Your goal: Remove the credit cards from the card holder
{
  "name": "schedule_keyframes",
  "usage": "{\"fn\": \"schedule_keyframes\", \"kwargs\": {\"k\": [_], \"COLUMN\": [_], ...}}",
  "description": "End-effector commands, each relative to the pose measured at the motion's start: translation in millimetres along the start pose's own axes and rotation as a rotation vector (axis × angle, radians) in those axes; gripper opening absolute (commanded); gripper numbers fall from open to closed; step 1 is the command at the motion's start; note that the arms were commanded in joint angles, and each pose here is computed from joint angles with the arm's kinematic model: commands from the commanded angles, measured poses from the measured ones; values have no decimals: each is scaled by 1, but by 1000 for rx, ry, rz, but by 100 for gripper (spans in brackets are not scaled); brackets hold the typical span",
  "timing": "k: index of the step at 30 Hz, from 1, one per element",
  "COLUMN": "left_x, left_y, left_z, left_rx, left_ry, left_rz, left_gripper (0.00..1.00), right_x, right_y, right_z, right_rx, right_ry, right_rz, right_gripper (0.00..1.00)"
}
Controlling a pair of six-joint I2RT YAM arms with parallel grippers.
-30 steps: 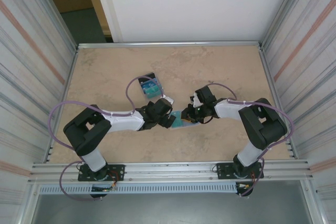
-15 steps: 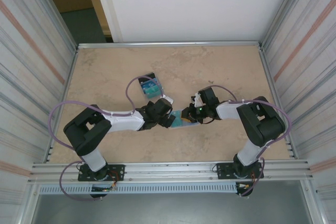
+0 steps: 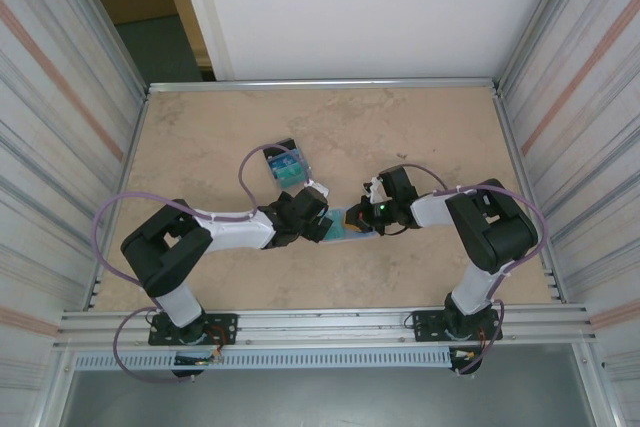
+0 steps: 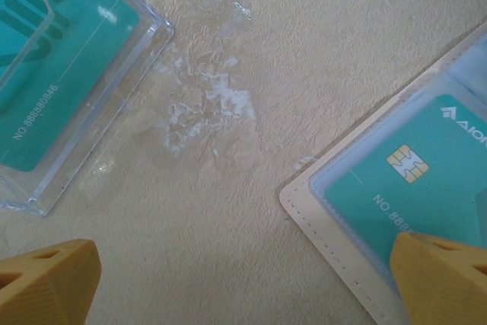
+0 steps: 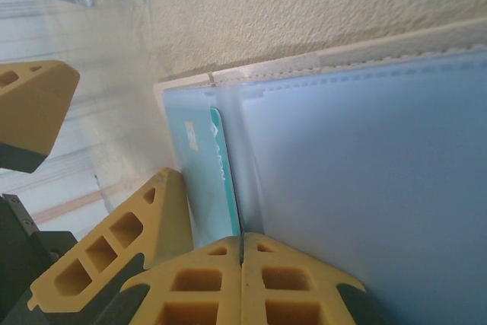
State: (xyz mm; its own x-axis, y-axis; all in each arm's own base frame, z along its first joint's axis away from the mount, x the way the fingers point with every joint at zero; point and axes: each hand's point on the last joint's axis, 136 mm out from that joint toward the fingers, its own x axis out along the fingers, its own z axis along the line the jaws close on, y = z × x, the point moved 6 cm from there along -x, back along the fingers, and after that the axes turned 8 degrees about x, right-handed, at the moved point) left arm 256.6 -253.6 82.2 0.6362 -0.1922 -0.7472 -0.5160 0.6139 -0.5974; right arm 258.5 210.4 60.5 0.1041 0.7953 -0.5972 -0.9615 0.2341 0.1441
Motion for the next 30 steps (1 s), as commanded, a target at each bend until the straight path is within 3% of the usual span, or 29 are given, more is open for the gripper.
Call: {"fn": "schedule_keyframes", "kwargs": {"k": [1,21,30], "left_x": [6,-4,-3], "left_y": [23,14,12], "left_z": [-6,9,10], "left_rx": [56,44,50], "left_ry": [14,-43,-38], "left_rz": [94,54,48], "left_gripper": [99,99,99], "right_x": [2,-16,-17], "right_y": [2,0,2], "right_z": [-2,-3,0], "right_rx": [0,-31,-43], "right_ry": [-13,43,30], "right_rz": [19,-73,-58], "right_gripper": [0,0,0]}}
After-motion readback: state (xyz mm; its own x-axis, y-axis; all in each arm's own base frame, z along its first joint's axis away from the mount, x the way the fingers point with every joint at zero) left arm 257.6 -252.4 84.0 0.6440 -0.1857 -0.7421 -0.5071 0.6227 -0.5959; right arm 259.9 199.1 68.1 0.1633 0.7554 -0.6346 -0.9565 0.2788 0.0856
